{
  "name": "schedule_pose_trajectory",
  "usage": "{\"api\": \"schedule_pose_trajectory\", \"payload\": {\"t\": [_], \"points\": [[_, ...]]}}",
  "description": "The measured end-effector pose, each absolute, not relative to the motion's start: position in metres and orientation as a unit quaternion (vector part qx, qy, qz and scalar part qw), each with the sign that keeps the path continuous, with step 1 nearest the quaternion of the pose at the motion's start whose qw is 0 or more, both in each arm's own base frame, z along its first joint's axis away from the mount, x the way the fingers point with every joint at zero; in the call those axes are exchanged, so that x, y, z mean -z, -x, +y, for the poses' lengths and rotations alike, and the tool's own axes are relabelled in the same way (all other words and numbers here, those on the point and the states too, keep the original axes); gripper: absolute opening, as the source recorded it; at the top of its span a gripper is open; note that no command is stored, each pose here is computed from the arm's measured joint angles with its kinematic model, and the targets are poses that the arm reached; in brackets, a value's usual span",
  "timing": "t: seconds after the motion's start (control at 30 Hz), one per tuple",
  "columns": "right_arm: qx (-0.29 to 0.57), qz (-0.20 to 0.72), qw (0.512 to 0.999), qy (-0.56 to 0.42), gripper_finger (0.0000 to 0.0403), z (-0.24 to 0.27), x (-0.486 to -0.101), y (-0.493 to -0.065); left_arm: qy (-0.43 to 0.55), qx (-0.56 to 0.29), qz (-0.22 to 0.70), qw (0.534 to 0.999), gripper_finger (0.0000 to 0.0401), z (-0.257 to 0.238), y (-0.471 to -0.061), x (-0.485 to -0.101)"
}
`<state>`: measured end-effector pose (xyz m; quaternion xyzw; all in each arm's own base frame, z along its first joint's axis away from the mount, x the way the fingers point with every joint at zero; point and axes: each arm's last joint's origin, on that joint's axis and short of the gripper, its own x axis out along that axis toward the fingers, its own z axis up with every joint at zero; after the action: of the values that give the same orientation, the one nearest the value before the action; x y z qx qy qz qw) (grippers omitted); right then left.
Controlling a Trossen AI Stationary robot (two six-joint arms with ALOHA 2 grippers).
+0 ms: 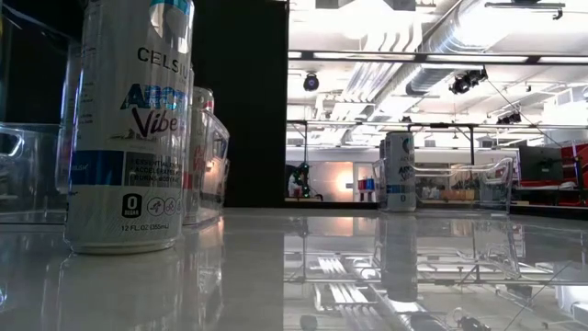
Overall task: Sort soda cans
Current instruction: Put the white-pink can into the bottom transparent bin
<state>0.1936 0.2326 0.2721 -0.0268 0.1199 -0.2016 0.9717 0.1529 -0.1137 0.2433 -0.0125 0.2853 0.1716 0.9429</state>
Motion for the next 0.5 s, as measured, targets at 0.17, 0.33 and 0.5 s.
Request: {"api": "schedule_pose_trajectory", "payload": {"t": [0.17, 0.33, 0.5], "points": [[0.202, 0.12, 0.972, 0.027, 0.0281, 0.2326, -0.272, -0.1936, 0.017, -0.176, 0.291, 0.94, 0.0253, -0.1095, -0.1569, -0.2432], [0.202, 0.12, 0.972, 0.027, 0.0281, 0.2326, -0.272, -0.1936, 0.027, -0.175, 0.301, 0.937, 0.027, -0.1062, -0.1602, -0.2429], [0.202, 0.12, 0.972, 0.027, 0.0281, 0.2326, -0.2721, -0.1936, 0.032, -0.178, 0.303, 0.936, 0.0287, -0.1043, -0.1617, -0.2429]]}}
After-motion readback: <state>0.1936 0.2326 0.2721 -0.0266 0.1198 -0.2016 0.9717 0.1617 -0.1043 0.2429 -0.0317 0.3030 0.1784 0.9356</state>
